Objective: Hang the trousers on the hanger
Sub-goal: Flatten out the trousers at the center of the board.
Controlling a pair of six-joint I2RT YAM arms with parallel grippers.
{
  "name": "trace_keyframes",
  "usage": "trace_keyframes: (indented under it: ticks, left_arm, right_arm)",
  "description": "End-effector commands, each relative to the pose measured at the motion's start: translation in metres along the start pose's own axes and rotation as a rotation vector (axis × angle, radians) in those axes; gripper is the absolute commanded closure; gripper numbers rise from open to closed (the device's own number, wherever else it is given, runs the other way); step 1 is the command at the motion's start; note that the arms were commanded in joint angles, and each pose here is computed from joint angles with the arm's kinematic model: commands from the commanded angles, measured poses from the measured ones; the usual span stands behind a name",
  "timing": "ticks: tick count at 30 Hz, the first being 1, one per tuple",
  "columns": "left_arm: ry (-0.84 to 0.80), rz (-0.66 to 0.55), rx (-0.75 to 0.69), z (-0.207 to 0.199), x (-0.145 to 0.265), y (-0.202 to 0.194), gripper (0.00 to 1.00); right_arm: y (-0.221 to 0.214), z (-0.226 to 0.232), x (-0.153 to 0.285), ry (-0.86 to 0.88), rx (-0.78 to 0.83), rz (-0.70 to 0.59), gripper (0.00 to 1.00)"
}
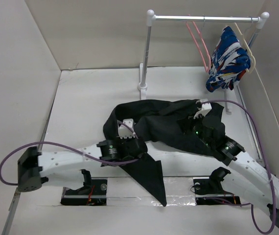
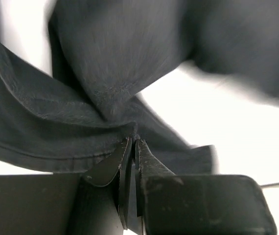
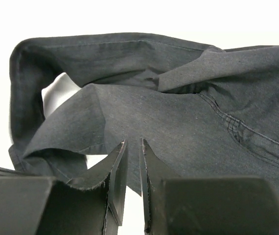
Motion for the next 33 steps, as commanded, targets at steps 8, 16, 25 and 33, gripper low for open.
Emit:
trace_keyframes:
  ticks: [8,16,25,33]
  left_arm:
    - [0.142,-0.563,0.327,0.124,0.142,0.175,1.0]
    - [0.298,-0.731,0.287,0.123,0.152,0.243,1.0]
    - [0.19,-0.566,0.394,0.205,0.014,0.291,1.0]
    - [0.424,-0.544,0.556,0.335,0.004,0.291,1.0]
  right_arm:
    - [0.009,0.015,-0.003,0.052,-0.003,-0.036,0.79]
    - [0.005,0.016,-0.008,0.057,-0.021,-0.016,0.79]
    - [0.007,0.01,-0.002,0.016,-0.015,-0.024,0.79]
    - [0.001,0.008,-0.017,0.009,-0.019,-0.012,0.79]
Point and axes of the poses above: each gripper's point midway between its finger pads, its own x axis back along the fingers, its own z axis along the line the jaws close on, y = z × x, the point moved 3 cm from there along x, back along the fingers, and after that the axes turned 14 degrees about -x, right-handed, at the moved point
